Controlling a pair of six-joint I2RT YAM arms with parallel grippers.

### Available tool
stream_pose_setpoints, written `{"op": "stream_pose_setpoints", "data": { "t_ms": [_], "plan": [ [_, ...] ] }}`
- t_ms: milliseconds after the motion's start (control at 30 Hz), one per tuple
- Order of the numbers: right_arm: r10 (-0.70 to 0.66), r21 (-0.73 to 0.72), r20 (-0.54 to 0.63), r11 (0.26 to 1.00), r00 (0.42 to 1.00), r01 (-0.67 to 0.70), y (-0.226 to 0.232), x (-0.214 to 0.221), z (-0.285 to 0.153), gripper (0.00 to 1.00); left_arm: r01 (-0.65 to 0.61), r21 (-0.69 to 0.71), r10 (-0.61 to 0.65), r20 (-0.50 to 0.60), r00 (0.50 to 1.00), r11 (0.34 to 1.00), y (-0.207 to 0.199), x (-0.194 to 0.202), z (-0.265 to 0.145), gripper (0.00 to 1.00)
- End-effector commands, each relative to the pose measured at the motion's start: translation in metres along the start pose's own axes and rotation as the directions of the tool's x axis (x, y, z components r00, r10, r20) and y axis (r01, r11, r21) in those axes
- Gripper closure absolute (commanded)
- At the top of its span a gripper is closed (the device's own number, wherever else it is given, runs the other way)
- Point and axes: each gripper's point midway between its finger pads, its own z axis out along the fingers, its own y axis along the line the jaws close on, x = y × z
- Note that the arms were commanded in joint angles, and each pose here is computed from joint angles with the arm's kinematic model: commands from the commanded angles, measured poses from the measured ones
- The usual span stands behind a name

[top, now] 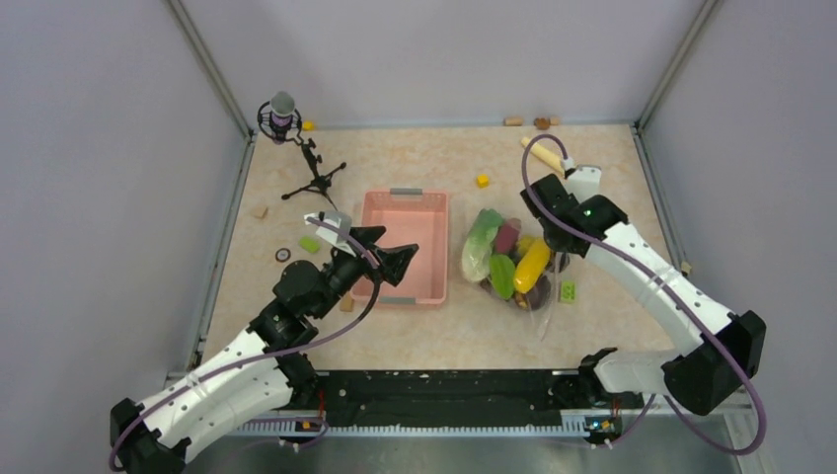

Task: Place the food in the zip-top bag and seal the zipper
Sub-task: Place the zipper food storage bag at the center of the board.

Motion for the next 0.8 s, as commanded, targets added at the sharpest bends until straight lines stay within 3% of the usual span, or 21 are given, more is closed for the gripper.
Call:
{"op": "stream_pose_setpoints", "data": {
  "t_ms": [0, 133, 233, 467, 500, 600, 633, 733, 767],
  "plan": [
    [0.121, 0.043, 0.188, 0.990, 0.975, -0.131, -0.008, -0.075, 0.017, 1.00, 0.006, -0.021, -0.006, 0.036, 0.999, 1.000, -0.002, -0.019, 0.007, 0.03],
    [0.117, 0.005, 0.265, 0.992, 0.957, -0.122, 0.000, -0.108, 0.044, 1.00, 0.006, -0.050, -0.004, 0.023, 1.000, 0.999, 0.003, -0.017, 0.011, 0.03],
    [0.140, 0.052, 0.288, 0.985, 0.947, -0.162, -0.013, -0.129, 0.068, 1.00, 0.003, -0.061, -0.002, 0.019, 1.000, 0.998, 0.005, -0.016, 0.012, 0.03],
    [0.116, 0.174, 0.253, 0.971, 0.960, -0.163, -0.044, -0.149, 0.137, 0.98, -0.001, -0.116, 0.004, 0.024, 1.000, 0.993, 0.015, -0.016, 0.014, 0.03],
    [0.114, 0.186, 0.240, 0.969, 0.964, -0.161, -0.046, -0.149, 0.144, 0.92, -0.002, -0.124, 0.005, 0.023, 1.000, 0.992, 0.017, -0.015, 0.014, 0.03],
    [0.102, 0.204, 0.210, 0.968, 0.972, -0.146, -0.046, -0.146, 0.159, 0.56, -0.003, -0.141, 0.007, 0.027, 1.000, 0.990, 0.020, -0.016, 0.015, 0.03],
    [0.106, 0.209, 0.211, 0.966, 0.972, -0.151, -0.046, -0.147, 0.161, 0.47, -0.004, -0.148, 0.008, 0.025, 1.000, 0.989, 0.021, -0.015, 0.016, 0.03],
    [0.145, 0.209, 0.236, 0.958, 0.961, -0.196, -0.049, -0.155, 0.153, 0.34, 0.000, -0.165, 0.003, 0.020, 1.000, 0.986, 0.023, -0.016, 0.020, 0.03],
    [0.175, 0.199, 0.249, 0.953, 0.953, -0.227, -0.051, -0.158, 0.146, 0.19, 0.001, -0.170, 0.001, 0.011, 1.000, 0.986, 0.023, -0.015, 0.021, 0.03]
  ]
}}
